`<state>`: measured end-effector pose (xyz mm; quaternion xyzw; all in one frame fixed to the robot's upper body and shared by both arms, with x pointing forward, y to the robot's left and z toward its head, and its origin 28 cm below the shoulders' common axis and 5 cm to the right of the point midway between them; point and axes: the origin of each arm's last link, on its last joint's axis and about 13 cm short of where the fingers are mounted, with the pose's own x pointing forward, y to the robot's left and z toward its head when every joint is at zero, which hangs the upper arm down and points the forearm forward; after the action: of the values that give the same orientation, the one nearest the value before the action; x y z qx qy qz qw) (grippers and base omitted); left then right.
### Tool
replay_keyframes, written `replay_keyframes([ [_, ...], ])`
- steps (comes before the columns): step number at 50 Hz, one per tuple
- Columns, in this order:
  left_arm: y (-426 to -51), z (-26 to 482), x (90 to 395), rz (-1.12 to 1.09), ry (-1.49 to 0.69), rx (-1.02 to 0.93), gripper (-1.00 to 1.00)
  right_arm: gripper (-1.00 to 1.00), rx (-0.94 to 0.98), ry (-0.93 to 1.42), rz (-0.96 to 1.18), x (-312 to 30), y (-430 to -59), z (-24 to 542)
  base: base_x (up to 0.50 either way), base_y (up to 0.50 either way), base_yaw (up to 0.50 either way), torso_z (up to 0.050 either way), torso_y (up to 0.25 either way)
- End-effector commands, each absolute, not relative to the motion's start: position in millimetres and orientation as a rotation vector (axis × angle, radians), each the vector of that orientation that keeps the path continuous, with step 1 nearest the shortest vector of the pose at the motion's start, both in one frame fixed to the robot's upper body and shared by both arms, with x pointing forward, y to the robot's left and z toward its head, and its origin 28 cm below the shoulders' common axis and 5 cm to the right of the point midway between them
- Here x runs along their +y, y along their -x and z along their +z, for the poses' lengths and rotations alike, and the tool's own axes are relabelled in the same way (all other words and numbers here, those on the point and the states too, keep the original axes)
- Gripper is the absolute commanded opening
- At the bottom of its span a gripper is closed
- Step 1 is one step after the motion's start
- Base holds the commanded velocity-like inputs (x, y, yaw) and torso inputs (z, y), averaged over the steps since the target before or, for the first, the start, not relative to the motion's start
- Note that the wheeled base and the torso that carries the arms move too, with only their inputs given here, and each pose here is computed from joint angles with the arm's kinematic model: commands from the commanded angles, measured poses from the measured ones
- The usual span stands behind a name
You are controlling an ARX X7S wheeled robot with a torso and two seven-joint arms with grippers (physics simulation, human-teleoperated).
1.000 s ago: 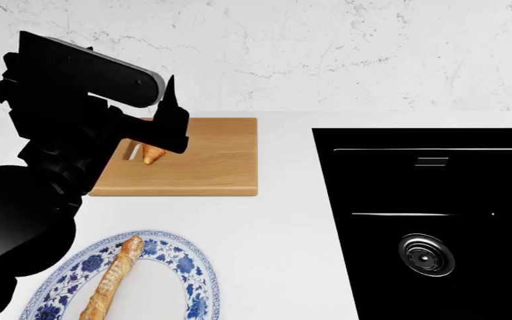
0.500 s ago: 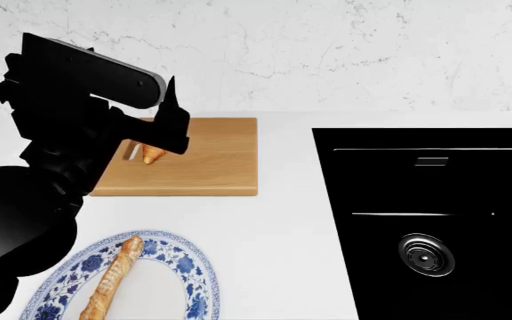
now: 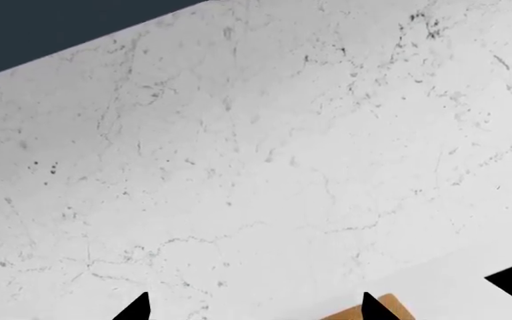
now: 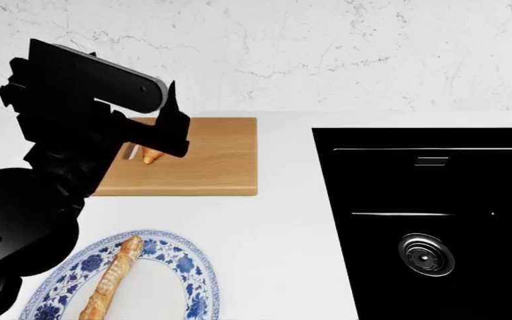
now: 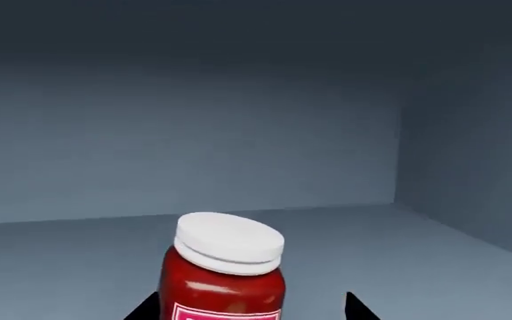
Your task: From the different types of pastries on the counter, select a croissant and place it on the cutting board. Then retrieve a jar of jam from the cabinet and place it alongside the croissant on the cutting board.
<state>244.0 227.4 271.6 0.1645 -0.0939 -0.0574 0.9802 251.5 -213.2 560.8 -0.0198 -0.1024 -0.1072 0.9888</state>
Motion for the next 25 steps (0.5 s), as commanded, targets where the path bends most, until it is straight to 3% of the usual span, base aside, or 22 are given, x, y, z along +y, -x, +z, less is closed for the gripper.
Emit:
replay_keyframes([
  [1,-245,268,228,-0.116,-0.330,-0.183,1.00,1.00,-0.212,0.076,-0.362,-217,-260,562,0.00,0.00,0.00,0.000,0.000],
  [16,-243,267,230,-0.107,-0.338,-0.181,1.00,1.00,-0.118,-0.218,-0.054,-201,-293,529,0.00,0.00,0.00,0.000,0.000],
  [24,-244,265,230,-0.106,-0.340,-0.177,1.00,1.00,-0.112,-0.250,-0.032,-200,-298,525,0.00,0.00,0.00,0.000,0.000],
  [25,-244,265,230,-0.106,-0.341,-0.176,1.00,-1.00,-0.113,-0.248,-0.036,-201,-299,524,0.00,0.00,0.00,0.000,0.000],
])
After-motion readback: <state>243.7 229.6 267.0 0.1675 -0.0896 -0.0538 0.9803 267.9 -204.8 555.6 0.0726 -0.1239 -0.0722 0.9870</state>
